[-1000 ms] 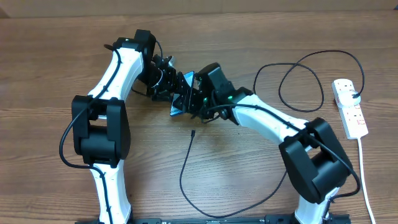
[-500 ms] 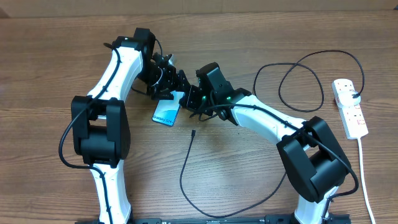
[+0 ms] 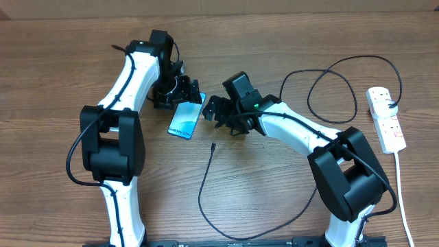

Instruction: Plug charger to phone and switch on socket

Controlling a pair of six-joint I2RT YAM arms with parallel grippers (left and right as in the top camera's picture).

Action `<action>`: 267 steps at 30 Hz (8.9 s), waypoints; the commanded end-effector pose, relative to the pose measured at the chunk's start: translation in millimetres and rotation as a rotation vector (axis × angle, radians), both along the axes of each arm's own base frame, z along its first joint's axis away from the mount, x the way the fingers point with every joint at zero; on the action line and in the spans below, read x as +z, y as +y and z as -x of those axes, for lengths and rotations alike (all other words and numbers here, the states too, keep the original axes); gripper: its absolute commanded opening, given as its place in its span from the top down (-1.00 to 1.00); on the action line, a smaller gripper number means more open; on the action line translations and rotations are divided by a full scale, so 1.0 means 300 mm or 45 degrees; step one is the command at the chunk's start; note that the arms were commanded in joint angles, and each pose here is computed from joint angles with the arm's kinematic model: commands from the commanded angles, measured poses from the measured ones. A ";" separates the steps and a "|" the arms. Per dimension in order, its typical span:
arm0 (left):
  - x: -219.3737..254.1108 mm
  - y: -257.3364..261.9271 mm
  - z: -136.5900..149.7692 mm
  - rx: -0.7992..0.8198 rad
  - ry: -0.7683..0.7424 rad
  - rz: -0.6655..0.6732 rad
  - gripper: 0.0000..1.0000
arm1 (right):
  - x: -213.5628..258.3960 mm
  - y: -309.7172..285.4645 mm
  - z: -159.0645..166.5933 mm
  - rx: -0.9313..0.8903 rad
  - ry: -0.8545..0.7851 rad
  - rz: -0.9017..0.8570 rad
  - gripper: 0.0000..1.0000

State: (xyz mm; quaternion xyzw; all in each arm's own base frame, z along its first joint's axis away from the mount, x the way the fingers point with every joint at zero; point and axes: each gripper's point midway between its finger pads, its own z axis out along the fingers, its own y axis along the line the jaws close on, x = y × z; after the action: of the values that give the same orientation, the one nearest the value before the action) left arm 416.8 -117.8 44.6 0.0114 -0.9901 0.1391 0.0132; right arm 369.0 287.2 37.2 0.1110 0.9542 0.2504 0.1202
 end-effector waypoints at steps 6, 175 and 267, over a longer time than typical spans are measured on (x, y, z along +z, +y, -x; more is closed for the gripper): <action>-0.009 -0.007 -0.048 -0.031 -0.163 -0.376 -0.95 | -0.029 -0.045 0.028 0.004 0.042 0.107 -1.00; -0.169 -0.134 0.164 -0.213 0.296 0.212 -0.40 | -0.104 0.281 0.145 0.367 0.025 -0.197 -0.70; 0.135 -0.150 0.012 0.050 0.200 0.784 0.92 | 0.092 -0.136 0.173 0.126 0.197 0.113 -1.00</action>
State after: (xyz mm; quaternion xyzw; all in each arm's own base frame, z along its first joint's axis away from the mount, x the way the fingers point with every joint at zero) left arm 407.6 -164.0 73.8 0.0251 -0.8966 0.4312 0.0978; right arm 308.4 258.2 68.0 0.0872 0.9600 0.2657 -0.0173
